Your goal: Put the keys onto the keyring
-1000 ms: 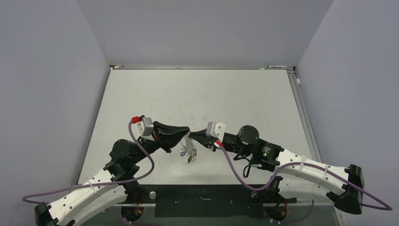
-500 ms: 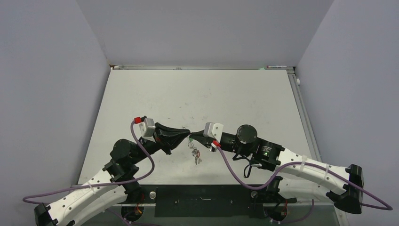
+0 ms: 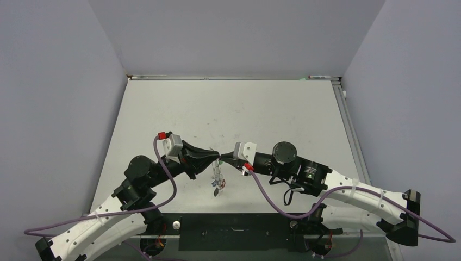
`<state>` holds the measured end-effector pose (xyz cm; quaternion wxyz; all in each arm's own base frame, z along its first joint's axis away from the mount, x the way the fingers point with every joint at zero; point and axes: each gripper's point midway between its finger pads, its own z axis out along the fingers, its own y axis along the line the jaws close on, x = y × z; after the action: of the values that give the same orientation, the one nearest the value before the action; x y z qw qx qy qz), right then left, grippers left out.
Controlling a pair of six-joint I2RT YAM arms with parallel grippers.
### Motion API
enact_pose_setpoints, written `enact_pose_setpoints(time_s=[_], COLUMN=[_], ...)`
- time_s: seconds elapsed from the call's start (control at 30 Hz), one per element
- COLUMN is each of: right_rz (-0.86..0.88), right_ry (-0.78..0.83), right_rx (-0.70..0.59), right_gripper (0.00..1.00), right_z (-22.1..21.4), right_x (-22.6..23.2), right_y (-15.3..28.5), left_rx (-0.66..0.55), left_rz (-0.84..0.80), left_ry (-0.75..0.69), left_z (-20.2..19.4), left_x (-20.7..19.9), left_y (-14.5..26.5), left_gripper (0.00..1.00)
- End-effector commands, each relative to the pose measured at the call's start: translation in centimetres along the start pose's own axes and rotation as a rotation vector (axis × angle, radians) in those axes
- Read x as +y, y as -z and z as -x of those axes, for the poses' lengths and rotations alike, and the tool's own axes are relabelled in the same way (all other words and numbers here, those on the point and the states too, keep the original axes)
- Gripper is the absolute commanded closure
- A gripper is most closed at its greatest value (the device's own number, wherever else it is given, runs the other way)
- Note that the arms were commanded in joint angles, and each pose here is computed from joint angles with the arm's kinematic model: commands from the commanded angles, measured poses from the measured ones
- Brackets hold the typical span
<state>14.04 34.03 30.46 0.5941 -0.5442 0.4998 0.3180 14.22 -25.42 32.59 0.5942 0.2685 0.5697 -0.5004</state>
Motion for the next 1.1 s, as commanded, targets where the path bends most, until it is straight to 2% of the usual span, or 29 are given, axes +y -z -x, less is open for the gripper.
enact_pose_setpoints(time_s=[0.0,0.07,0.1,0.13,0.23,0.33,0.67,0.83,1.0,1.07], right_rz=[-0.014,0.013,0.023,0.036,0.066,0.089,0.162,0.198,0.198,0.2], right_ry=[0.032,0.032,0.031,0.03,0.028,0.024,0.014,-0.01,-0.037,-0.042], right_rx=[-0.066,-0.047,-0.038,-0.028,-0.02,-0.008,-0.017,-0.066,-0.112,-0.13], right_gripper=[0.95,0.95,0.95,0.95,0.95,0.95,0.95,0.95,0.95,0.95], right_z=[3.3,3.0,2.9,2.7,2.8,2.7,3.7,4.4,5.1,5.4], right_x=[-1.0,-0.5,-0.4,-0.2,0.3,0.7,1.9,2.7,3.0,3.1], right_y=[0.3,0.4,0.4,0.4,0.4,0.5,1.2,1.7,2.1,2.2], left_rx=[0.024,0.056,0.065,0.107,0.135,0.138,0.166,0.089,0.111,0.111], left_rz=[-0.021,-0.006,0.0,0.01,0.001,-0.014,-0.176,-0.229,-0.249,-0.251], left_ry=[-0.047,-0.056,-0.062,-0.061,-0.099,-0.157,-0.359,-0.435,-0.435,-0.44], left_z=[2.0,1.9,2.0,1.2,1.2,1.3,-0.9,-1.5,-2.7,-2.8], left_x=[-1.1,-1.0,-0.9,-0.7,-0.9,-1.1,-2.4,-2.9,-2.7,-2.6], left_y=[0.6,0.8,0.8,1.1,1.6,2.1,3.3,3.9,3.7,3.2], left_gripper=[0.94,0.89,0.83,0.73,0.44,0.31,0.28,0.29,0.37,0.43])
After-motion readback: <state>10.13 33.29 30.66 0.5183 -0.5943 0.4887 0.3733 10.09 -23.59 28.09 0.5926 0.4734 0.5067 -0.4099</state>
